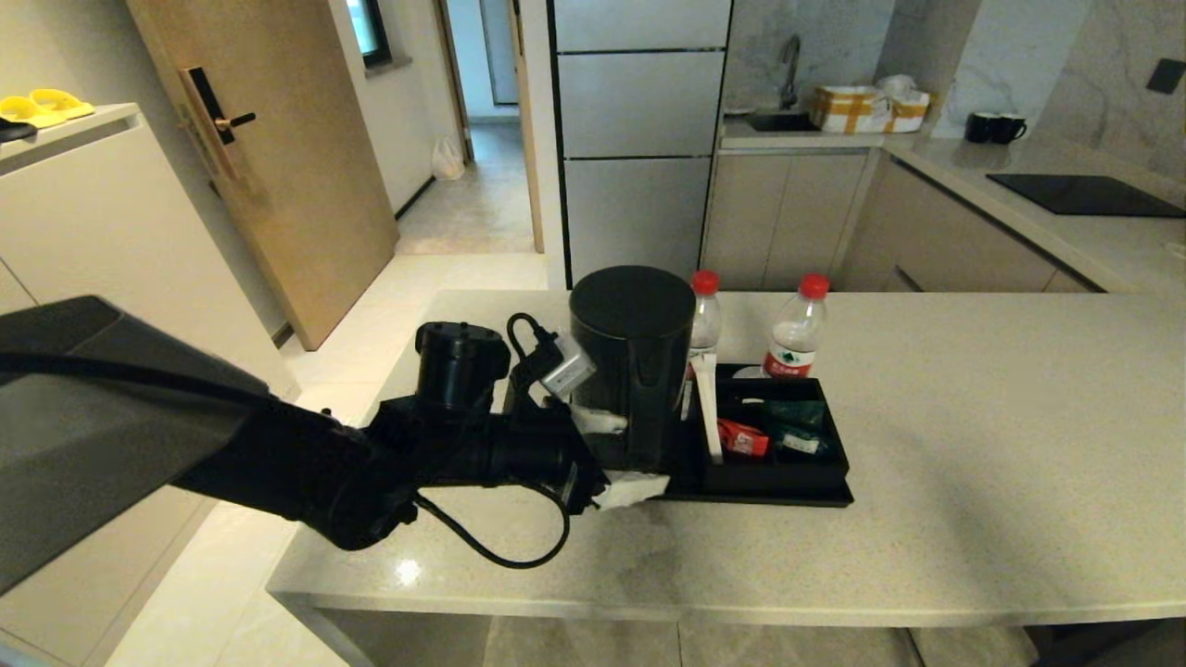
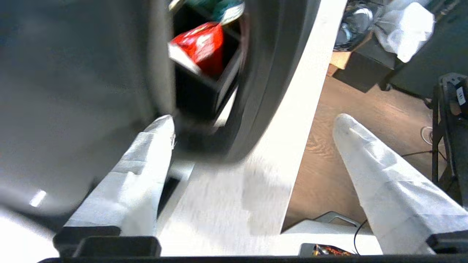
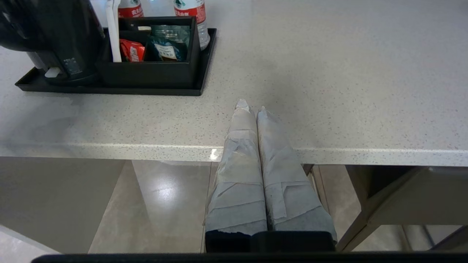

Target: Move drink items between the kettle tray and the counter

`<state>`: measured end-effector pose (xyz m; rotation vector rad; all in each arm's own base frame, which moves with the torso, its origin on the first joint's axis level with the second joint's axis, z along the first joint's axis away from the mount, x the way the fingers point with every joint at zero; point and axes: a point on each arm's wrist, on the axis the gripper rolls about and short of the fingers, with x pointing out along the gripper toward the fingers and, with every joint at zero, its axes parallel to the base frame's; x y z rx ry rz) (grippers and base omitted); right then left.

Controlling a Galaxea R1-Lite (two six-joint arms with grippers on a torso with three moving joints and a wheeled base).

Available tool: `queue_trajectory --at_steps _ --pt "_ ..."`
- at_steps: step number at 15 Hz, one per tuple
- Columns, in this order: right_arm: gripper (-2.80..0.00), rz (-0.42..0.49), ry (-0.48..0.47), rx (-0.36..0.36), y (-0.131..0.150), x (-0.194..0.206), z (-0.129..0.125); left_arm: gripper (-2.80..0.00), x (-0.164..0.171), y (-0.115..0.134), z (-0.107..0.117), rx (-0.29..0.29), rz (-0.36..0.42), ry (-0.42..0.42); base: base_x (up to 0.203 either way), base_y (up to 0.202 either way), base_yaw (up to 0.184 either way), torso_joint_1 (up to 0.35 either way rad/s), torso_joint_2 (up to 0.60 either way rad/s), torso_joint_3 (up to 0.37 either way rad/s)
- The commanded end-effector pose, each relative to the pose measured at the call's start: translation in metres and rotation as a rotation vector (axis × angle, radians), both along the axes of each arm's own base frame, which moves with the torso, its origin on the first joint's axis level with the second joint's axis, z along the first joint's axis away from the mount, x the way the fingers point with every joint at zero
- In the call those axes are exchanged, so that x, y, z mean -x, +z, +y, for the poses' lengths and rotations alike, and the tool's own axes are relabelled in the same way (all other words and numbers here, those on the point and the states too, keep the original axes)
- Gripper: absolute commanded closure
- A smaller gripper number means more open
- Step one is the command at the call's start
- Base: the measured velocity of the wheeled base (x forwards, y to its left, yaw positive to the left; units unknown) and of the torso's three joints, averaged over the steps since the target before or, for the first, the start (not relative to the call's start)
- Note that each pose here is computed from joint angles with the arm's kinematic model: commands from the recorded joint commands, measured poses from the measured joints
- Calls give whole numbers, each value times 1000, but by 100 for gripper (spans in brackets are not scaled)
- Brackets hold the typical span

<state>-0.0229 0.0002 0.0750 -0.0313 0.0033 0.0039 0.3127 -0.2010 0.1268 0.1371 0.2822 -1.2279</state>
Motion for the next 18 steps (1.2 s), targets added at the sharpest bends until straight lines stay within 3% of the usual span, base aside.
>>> queue_trajectory --at_steps 1,10,17,18 --pt "0 0 1 1 0 0 0 -280 8 12 20 10 -18 34 0 0 0 0 0 0" --pt "0 -1 1 1 0 0 0 -280 32 20 79 6 11 164 0 0 0 0 0 0" --pt "0 -2 1 1 0 0 0 -280 53 49 150 73 -13 409 0 0 0 0 0 0" --pt "0 -1 1 1 0 0 0 0 60 54 160 82 -22 444 0 0 0 0 0 0"
